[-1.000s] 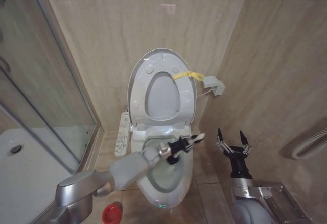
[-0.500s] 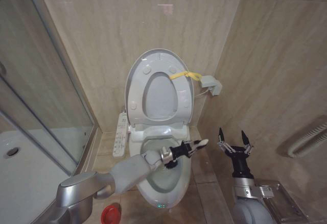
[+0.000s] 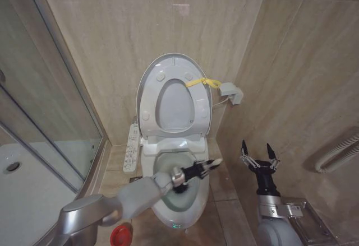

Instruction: Open the toilet lid, clean the toilet bowl with a toilet brush, close the toilet lid, and flush.

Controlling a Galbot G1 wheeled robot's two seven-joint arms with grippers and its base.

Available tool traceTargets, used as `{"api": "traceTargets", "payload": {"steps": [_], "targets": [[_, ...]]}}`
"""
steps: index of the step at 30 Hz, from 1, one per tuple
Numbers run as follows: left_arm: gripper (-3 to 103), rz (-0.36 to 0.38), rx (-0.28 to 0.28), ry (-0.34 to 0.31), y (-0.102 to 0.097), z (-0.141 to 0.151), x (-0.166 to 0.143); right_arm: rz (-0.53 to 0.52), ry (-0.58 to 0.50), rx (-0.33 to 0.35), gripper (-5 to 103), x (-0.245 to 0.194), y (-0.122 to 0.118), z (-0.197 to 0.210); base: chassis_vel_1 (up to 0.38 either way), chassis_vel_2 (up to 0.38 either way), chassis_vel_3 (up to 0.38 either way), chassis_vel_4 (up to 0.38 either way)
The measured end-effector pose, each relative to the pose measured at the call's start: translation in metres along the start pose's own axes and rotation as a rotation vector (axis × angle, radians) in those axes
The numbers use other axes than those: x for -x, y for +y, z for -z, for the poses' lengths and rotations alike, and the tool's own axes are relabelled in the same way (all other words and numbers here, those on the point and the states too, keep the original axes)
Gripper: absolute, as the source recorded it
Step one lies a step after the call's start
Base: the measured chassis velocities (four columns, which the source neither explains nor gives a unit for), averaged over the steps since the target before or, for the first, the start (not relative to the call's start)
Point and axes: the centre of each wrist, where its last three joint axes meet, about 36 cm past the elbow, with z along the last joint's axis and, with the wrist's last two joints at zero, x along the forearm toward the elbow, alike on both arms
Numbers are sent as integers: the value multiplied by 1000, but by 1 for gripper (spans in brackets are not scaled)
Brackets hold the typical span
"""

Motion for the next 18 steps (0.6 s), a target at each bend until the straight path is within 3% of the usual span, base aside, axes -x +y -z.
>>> {"api": "traceTargets", "payload": {"steps": [6,13,17,18], "targets": [[21,42,8,-50,18,34,-3,1,-2,-9,100,2,-3,1,0,0,0,0],[21,73,-2,2,18,45,-45,4,-2,-17,100,7,-8,-4,0,0,0,0],[21,76,-12,88,17,40,-104,5,-3,-16,100,10,-9,-6,0,0,0,0],[21,76,-12,88,17,40,-104,5,-3,-16,100,10,-9,-6,0,0,0,0]]}}
